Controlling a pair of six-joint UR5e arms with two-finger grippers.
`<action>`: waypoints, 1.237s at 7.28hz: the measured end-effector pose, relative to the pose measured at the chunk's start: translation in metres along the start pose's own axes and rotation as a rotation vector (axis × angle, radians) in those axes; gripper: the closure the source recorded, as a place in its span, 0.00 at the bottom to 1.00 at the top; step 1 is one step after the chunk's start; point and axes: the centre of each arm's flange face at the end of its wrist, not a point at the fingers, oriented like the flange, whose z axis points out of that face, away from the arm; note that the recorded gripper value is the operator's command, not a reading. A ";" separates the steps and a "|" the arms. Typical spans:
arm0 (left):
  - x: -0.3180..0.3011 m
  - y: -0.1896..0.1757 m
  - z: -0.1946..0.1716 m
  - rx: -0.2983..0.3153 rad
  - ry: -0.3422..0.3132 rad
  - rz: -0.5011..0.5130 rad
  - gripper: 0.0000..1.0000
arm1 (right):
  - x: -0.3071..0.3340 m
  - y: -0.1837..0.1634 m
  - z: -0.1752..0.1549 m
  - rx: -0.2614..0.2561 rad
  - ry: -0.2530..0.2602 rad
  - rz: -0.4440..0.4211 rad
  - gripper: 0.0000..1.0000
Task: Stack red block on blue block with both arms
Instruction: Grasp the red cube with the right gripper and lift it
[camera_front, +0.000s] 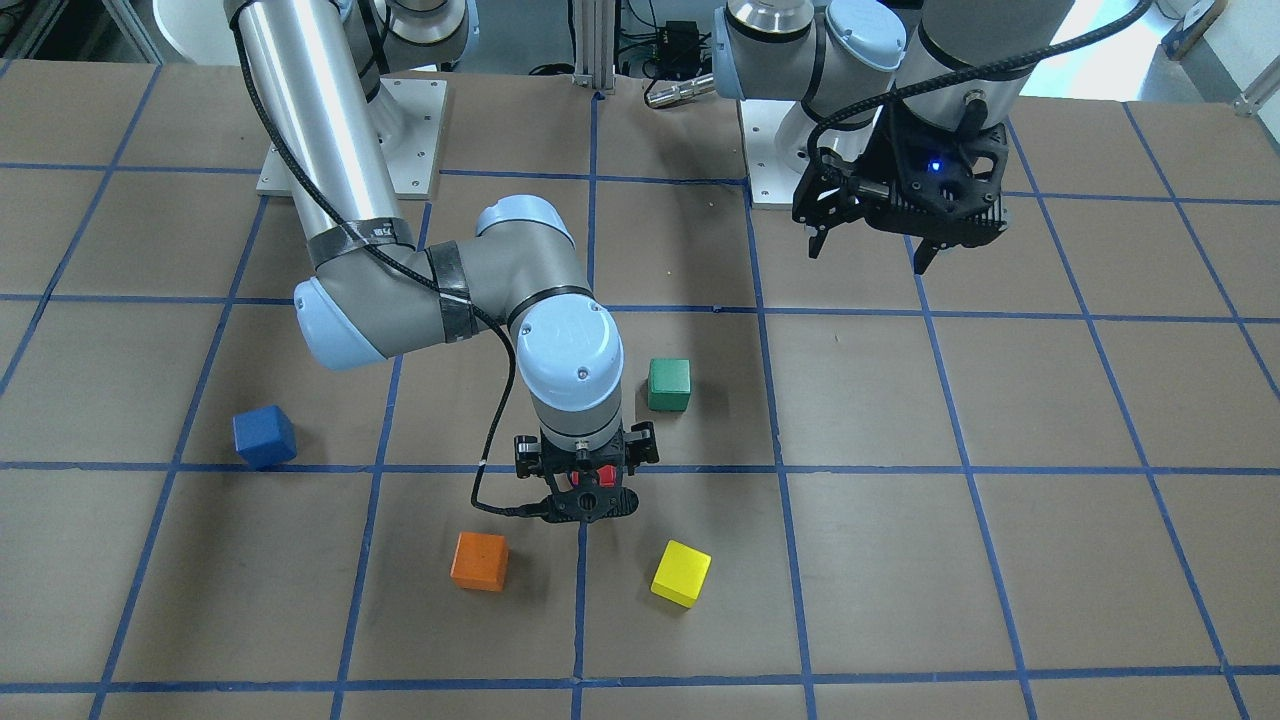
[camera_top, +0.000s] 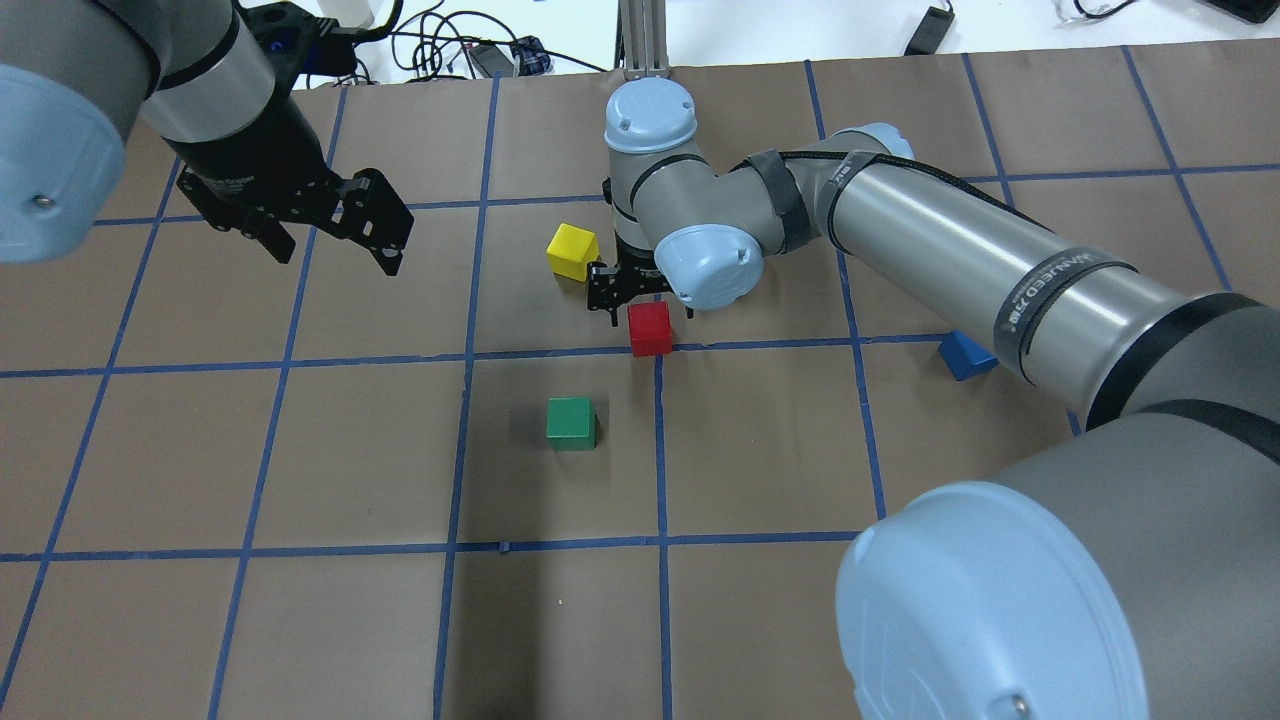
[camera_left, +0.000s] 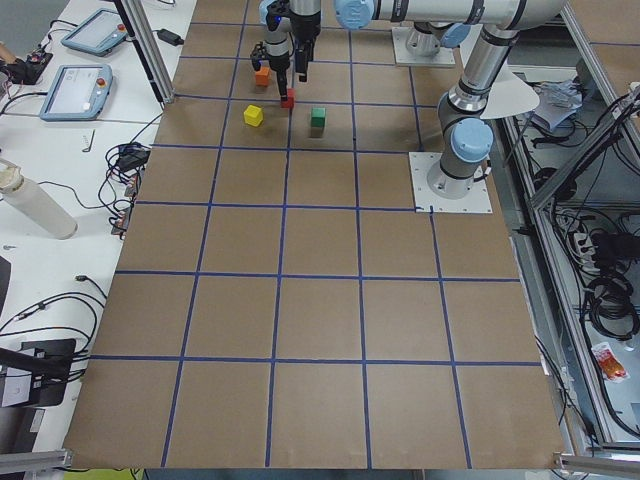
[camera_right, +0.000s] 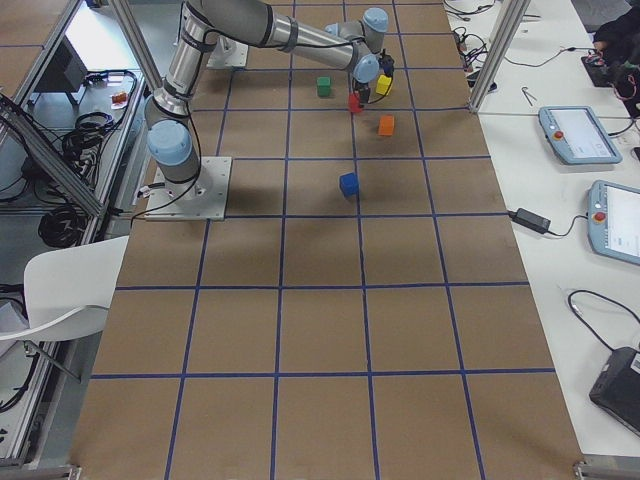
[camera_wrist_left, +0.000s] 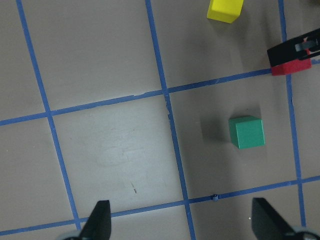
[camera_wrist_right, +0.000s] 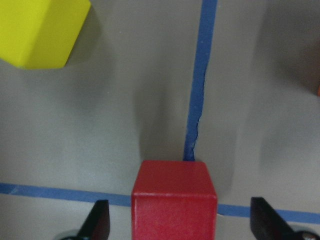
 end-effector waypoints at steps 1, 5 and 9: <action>0.000 0.000 0.000 0.000 0.000 0.000 0.00 | 0.000 -0.001 0.003 -0.005 0.000 0.002 1.00; 0.001 0.000 0.001 -0.002 0.000 0.000 0.00 | 0.003 -0.004 -0.019 0.007 -0.027 0.035 1.00; 0.001 -0.001 0.001 -0.002 0.000 0.001 0.00 | 0.087 0.003 -0.125 -0.031 -0.021 0.111 1.00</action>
